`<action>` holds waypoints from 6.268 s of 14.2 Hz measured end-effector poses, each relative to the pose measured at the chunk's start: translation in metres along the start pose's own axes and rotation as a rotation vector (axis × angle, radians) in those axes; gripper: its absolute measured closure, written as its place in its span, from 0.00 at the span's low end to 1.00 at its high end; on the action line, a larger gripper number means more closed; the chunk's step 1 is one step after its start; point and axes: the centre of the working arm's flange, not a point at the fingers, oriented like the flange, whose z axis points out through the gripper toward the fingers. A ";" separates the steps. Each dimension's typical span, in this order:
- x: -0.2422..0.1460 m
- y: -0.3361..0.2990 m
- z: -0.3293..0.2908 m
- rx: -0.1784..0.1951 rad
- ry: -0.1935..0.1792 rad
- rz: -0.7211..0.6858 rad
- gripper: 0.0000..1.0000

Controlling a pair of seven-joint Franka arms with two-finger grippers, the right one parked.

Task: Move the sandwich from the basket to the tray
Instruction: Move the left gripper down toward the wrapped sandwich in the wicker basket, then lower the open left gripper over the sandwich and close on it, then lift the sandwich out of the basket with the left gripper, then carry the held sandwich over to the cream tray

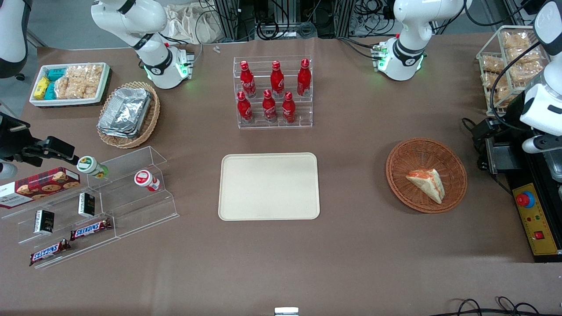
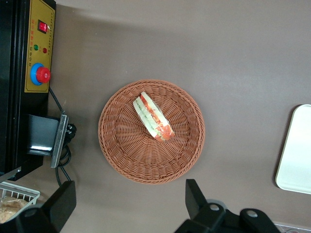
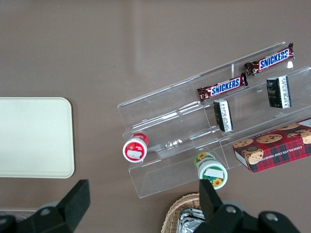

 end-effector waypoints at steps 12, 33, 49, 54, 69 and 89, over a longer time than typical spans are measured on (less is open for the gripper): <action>0.021 -0.008 0.109 0.037 -0.117 -0.520 0.05; -0.018 0.008 0.317 -0.029 -0.059 -0.669 0.00; -0.030 0.015 0.300 -0.065 0.011 -0.651 0.83; -0.023 0.038 0.231 -0.022 -0.029 -0.617 0.90; -0.024 0.226 0.122 -0.089 -0.075 -0.295 0.90; -0.076 0.409 0.260 -0.041 -0.075 -0.013 0.90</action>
